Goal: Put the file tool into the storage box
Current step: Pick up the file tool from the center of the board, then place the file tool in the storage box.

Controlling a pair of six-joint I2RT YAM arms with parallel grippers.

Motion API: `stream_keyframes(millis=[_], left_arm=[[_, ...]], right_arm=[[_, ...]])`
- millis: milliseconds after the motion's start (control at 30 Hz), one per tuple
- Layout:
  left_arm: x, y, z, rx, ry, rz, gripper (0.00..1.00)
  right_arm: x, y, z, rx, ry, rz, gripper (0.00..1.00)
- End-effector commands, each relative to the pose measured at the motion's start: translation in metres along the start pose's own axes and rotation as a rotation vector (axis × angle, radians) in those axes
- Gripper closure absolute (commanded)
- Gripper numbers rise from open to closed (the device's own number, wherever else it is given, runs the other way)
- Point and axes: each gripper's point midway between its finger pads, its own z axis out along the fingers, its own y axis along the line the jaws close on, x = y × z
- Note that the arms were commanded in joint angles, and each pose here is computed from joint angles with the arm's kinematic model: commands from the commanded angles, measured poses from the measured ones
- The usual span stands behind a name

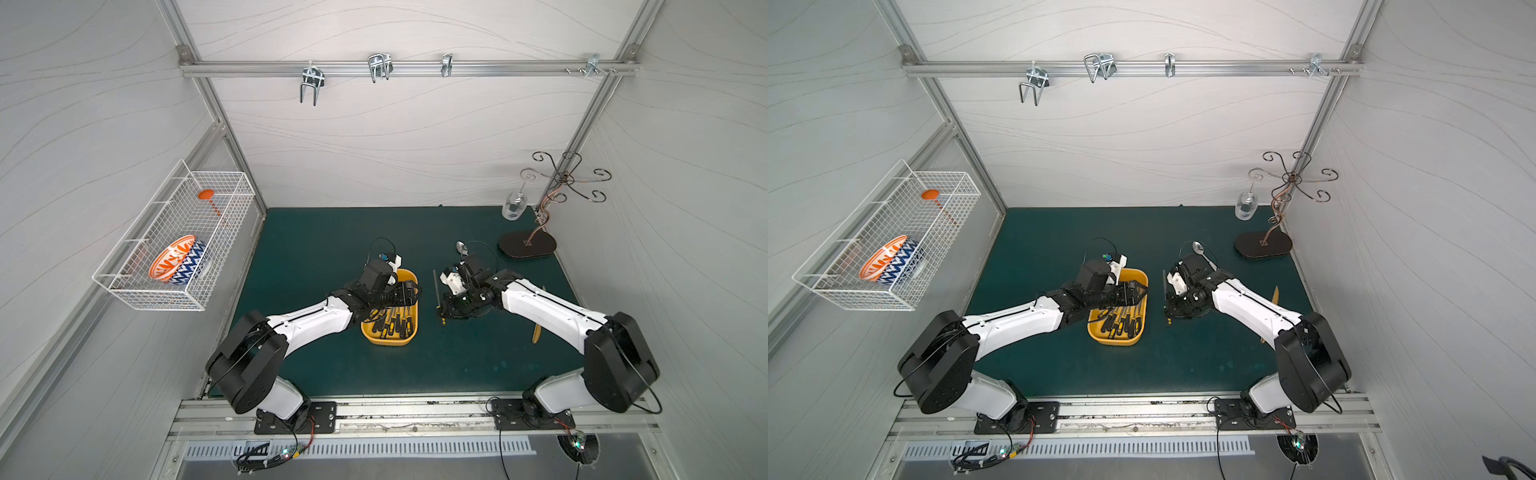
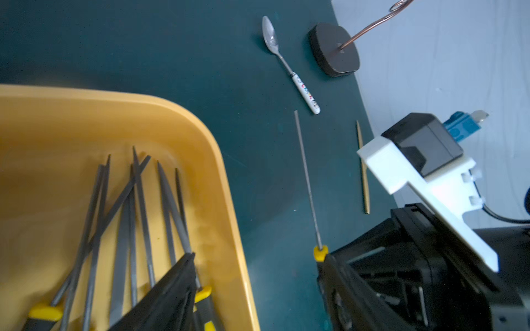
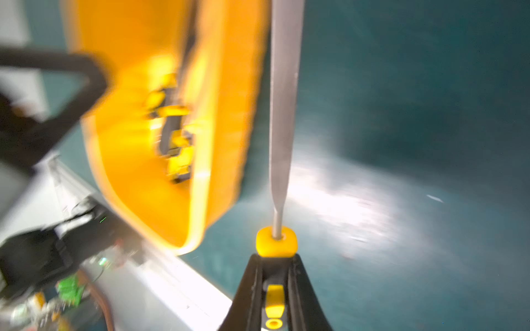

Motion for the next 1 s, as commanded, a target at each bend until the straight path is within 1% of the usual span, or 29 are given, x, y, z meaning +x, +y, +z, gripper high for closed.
stream_keyframes(millis=[0, 133, 267, 300, 367, 400, 500, 533, 600, 700, 733, 767, 800, 833, 900, 967], left_arm=[[-0.025, -0.038, -0.006, 0.135, -0.059, 0.025, 0.26], [-0.026, -0.04, -0.004, 0.144, -0.054, 0.025, 0.26], [-0.023, -0.037, -0.001, 0.136, -0.046, 0.021, 0.27], [-0.023, -0.036, 0.0, 0.132, -0.045, 0.018, 0.29], [-0.021, -0.034, 0.002, 0.126, -0.038, 0.013, 0.36], [-0.019, -0.032, 0.003, 0.122, -0.033, 0.01, 0.43], [-0.016, -0.03, 0.006, 0.12, -0.02, 0.005, 0.77], [-0.015, -0.029, 0.006, 0.118, -0.017, 0.005, 0.86], [-0.014, -0.027, 0.004, 0.11, -0.017, 0.008, 0.99], [-0.015, -0.023, 0.001, 0.087, -0.034, 0.006, 1.0], [-0.015, -0.021, -0.001, 0.079, -0.041, 0.007, 1.0], [-0.016, -0.02, -0.003, 0.072, -0.049, 0.01, 1.0], [-0.016, -0.018, -0.005, 0.058, -0.057, 0.012, 1.0], [-0.017, -0.015, -0.007, 0.041, -0.065, 0.015, 1.0], [-0.018, -0.005, -0.009, -0.009, -0.08, 0.018, 1.0], [-0.015, 0.01, -0.01, -0.085, -0.084, 0.017, 1.0]], right_arm=[[-0.001, 0.027, -0.002, -0.08, 0.013, -0.088, 1.0], [0.001, 0.043, 0.0, -0.097, 0.027, -0.155, 1.0], [-0.002, 0.052, -0.003, -0.111, 0.019, -0.171, 1.0], [-0.003, 0.055, -0.006, -0.12, 0.012, -0.173, 1.0], [-0.005, 0.06, -0.009, -0.14, -0.003, -0.177, 1.0], [-0.007, 0.063, -0.012, -0.15, -0.012, -0.179, 1.0], [-0.009, 0.065, -0.016, -0.155, -0.036, -0.181, 1.0], [-0.009, 0.064, -0.017, -0.15, -0.04, -0.179, 1.0], [-0.009, 0.063, -0.016, -0.143, -0.04, -0.177, 1.0], [-0.01, 0.062, -0.016, -0.138, -0.046, -0.176, 1.0], [-0.01, 0.062, -0.016, -0.137, -0.049, -0.175, 0.96], [-0.011, 0.061, -0.016, -0.136, -0.049, -0.173, 0.9], [-0.011, 0.06, -0.016, -0.128, -0.055, -0.17, 0.82], [-0.012, 0.058, -0.015, -0.12, -0.059, -0.166, 0.76], [-0.013, 0.054, -0.014, -0.097, -0.067, -0.157, 0.7], [-0.013, 0.049, -0.014, -0.077, -0.073, -0.145, 0.67]])
